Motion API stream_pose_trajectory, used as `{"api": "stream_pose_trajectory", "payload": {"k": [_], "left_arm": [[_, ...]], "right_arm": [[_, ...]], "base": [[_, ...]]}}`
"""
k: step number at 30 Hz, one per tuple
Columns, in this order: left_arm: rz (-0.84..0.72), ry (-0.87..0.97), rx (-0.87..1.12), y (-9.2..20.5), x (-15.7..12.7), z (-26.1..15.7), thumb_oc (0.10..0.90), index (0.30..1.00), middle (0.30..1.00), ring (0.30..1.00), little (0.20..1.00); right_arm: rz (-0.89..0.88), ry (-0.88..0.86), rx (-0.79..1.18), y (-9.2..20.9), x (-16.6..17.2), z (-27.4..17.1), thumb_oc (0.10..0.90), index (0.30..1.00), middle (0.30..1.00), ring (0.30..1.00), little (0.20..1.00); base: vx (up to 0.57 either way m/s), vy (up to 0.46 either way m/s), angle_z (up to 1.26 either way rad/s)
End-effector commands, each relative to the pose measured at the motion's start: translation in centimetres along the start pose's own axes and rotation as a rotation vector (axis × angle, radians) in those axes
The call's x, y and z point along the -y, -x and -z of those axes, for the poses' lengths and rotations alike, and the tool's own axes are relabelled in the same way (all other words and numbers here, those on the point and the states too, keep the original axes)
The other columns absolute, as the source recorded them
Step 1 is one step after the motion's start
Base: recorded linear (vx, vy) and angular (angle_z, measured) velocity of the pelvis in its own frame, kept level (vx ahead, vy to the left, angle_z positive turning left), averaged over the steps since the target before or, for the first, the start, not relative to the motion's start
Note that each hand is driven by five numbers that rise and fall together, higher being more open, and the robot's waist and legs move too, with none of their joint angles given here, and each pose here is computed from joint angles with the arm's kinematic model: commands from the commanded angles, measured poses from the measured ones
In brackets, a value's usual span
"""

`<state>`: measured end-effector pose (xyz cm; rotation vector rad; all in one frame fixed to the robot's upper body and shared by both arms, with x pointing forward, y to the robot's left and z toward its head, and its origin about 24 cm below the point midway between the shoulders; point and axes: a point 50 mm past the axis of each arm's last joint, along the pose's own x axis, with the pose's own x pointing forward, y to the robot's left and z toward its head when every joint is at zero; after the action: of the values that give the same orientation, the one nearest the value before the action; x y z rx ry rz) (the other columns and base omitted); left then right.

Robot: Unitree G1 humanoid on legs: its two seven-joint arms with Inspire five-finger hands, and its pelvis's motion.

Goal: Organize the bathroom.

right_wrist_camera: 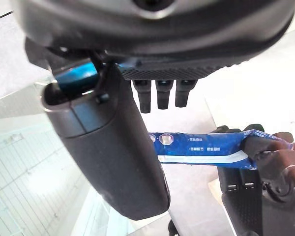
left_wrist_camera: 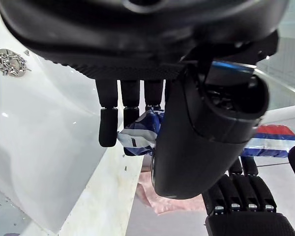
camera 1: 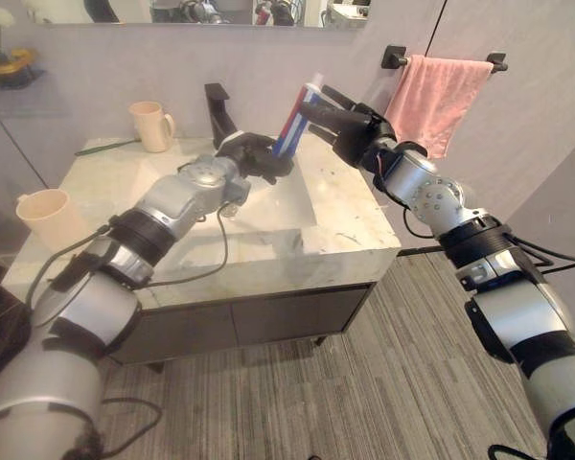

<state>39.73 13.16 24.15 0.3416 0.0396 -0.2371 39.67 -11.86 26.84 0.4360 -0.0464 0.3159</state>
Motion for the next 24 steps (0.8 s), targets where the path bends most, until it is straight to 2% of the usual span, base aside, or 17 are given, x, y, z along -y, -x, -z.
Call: {"api": "stream_pose_trajectory", "payload": {"k": [1, 4, 6, 7, 8, 9, 11, 12, 13, 24], "left_arm": [[-0.099, -0.015, 0.247, 0.67, -2.80, -7.56, 0.400, 0.300, 0.300, 0.300, 0.300], [-0.099, -0.013, 0.249, 0.67, -2.84, -7.62, 0.400, 0.300, 0.300, 0.300, 0.300], [-0.098, -0.011, 0.250, 0.68, -2.80, -7.70, 0.400, 0.300, 0.300, 0.300, 0.300], [-0.097, -0.010, 0.250, 0.68, -2.78, -7.70, 0.400, 0.300, 0.300, 0.300, 0.300], [-0.097, -0.008, 0.251, 0.66, -2.80, -7.72, 0.400, 0.300, 0.300, 0.300, 0.300], [-0.097, -0.007, 0.250, 0.68, -2.87, -7.72, 0.400, 0.300, 0.300, 0.300, 0.300], [-0.097, -0.004, 0.249, 0.68, -2.87, -7.74, 0.400, 0.300, 0.300, 0.300, 0.300], [-0.097, -0.006, 0.248, 0.67, -2.88, -7.74, 0.400, 0.300, 0.300, 0.300, 0.300], [-0.097, -0.005, 0.247, 0.69, -2.90, -7.74, 0.400, 0.300, 0.300, 0.300, 0.300], [-0.099, 0.004, 0.240, 0.62, -3.05, -7.67, 0.400, 0.300, 0.300, 0.300, 0.300]], "right_arm": [[-0.073, 0.000, 0.198, -0.55, -2.25, -5.14, 0.800, 0.900, 0.900, 0.900, 0.900], [-0.071, 0.007, 0.198, -0.54, -2.29, -5.15, 0.800, 0.900, 0.900, 0.900, 0.900], [-0.072, 0.009, 0.197, -0.55, -2.34, -5.24, 0.725, 0.787, 0.787, 0.787, 0.787], [-0.071, 0.009, 0.196, -0.55, -2.33, -5.26, 0.715, 0.773, 0.773, 0.773, 0.773], [-0.071, 0.007, 0.197, -0.58, -2.27, -5.25, 0.675, 0.712, 0.712, 0.712, 0.712], [-0.072, 0.006, 0.198, -0.57, -2.23, -5.29, 0.569, 0.554, 0.554, 0.554, 0.554], [-0.073, 0.004, 0.198, -0.57, -2.18, -5.28, 0.543, 0.514, 0.514, 0.514, 0.514], [-0.076, 0.004, 0.198, -0.58, -2.21, -5.28, 0.497, 0.446, 0.446, 0.446, 0.446], [-0.079, 0.002, 0.197, -0.56, -2.24, -5.32, 0.400, 0.300, 0.300, 0.300, 0.300], [-0.082, -0.006, 0.194, -0.68, -2.28, -5.23, 0.400, 0.300, 0.300, 0.300, 0.300]], "base": [[0.00, 0.000, 0.00], [0.00, 0.000, 0.00], [0.00, 0.000, 0.00], [0.00, 0.000, 0.00], [0.00, 0.000, 0.00], [0.00, 0.000, 0.00], [0.00, 0.000, 0.00], [0.00, 0.000, 0.00], [0.00, 0.000, 0.00], [0.00, 0.000, 0.00]]}}
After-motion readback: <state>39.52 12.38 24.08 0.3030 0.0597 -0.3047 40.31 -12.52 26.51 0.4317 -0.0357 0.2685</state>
